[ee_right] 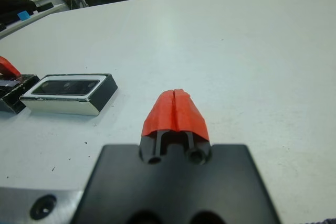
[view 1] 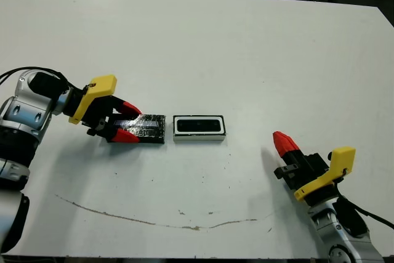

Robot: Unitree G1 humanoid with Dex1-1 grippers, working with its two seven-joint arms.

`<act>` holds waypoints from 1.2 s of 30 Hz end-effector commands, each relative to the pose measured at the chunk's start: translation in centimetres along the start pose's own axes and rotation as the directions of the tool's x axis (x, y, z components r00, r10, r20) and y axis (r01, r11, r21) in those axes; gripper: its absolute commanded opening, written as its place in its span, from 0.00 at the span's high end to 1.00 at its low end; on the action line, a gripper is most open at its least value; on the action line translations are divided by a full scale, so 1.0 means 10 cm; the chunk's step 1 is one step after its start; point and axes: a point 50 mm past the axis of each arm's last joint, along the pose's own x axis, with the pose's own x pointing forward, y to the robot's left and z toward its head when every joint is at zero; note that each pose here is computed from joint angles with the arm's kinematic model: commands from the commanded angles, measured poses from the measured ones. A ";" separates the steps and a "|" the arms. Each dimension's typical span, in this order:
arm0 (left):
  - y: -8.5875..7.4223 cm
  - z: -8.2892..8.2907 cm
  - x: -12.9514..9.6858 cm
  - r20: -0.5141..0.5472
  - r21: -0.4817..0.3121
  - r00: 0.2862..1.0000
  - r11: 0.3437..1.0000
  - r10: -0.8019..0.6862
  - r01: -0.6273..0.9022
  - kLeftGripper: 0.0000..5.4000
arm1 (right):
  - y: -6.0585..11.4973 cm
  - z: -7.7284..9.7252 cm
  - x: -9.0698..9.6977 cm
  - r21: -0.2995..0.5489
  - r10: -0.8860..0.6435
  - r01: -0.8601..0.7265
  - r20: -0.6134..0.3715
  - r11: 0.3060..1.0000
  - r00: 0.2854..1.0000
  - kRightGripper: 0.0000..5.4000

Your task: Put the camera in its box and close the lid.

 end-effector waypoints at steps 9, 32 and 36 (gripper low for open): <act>0.04 -0.09 -0.10 0.141 -0.110 0.974 0.980 0.178 -0.164 0.42 | -0.02 0.01 -0.01 -0.031 0.000 0.000 -0.018 1.000 1.000 1.00; 0.03 0.15 0.29 0.390 -0.164 0.916 0.986 0.091 -0.028 0.42 | -0.02 -0.01 -0.02 -0.024 0.000 0.000 -0.024 1.000 1.000 1.00; 0.04 0.13 0.37 0.379 -0.183 0.923 0.983 0.068 0.002 0.42 | -0.01 -0.01 -0.02 -0.022 0.001 -0.002 -0.022 1.000 1.000 1.00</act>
